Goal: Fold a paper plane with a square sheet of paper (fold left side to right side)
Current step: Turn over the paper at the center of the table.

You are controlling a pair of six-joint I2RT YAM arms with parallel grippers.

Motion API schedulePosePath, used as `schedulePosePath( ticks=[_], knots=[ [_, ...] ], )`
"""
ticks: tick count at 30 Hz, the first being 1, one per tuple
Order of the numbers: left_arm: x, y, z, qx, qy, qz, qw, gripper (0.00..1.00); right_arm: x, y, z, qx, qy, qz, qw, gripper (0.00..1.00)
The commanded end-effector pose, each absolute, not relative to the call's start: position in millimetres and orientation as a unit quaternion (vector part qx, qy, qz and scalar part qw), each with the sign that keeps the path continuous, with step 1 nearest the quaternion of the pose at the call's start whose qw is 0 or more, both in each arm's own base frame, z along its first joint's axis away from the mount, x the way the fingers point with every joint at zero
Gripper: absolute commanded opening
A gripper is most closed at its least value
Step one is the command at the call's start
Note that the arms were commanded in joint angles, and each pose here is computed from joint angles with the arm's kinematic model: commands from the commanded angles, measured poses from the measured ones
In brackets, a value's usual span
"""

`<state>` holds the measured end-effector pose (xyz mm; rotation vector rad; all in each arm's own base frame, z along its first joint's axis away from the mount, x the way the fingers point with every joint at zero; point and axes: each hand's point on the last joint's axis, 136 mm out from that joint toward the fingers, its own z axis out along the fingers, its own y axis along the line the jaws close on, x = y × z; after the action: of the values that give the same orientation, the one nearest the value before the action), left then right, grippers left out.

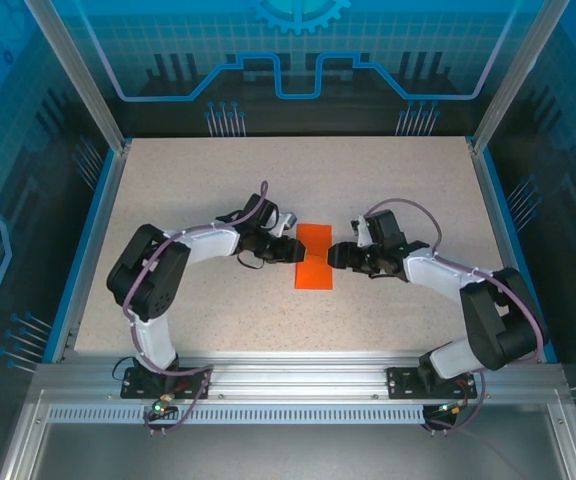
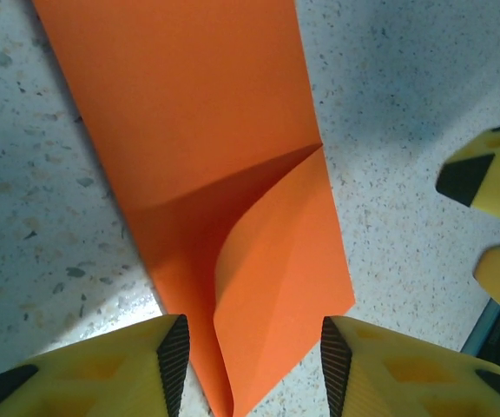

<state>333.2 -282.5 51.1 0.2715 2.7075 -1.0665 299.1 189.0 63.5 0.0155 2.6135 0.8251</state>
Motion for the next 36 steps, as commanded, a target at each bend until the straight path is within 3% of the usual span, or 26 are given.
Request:
schedulePosePath(
  ticks=[1, 12, 17, 27, 36],
  knots=[
    [344.6, -288.0, 55.8, 0.098, 0.916, -0.373, 0.113, 0.46, 295.3, 193.2, 74.0, 0.009, 0.922, 0.327, 0.205, 0.72],
    [349.3, -287.1, 43.3, 0.105, 0.922, -0.357, 0.112, 0.24, 284.3, 204.5, 74.2, 0.013, 0.912, 0.369, 0.178, 1.00],
    [349.5, -282.8, 45.5, 0.105, 0.923, -0.349, 0.125, 0.10, 285.0, 211.4, 73.0, 0.008, 0.911, 0.377, 0.169, 1.00],
    [345.0, -275.9, 55.7, 0.104, 0.921, -0.345, 0.150, 0.11, 297.2, 235.3, 64.9, 0.007, 0.908, 0.395, 0.141, 0.99],
    [345.0, -271.2, 57.5, 0.101, 0.922, -0.338, 0.159, 0.11, 315.2, 249.8, 57.0, 0.011, 0.905, 0.406, 0.127, 0.75]
  ],
)
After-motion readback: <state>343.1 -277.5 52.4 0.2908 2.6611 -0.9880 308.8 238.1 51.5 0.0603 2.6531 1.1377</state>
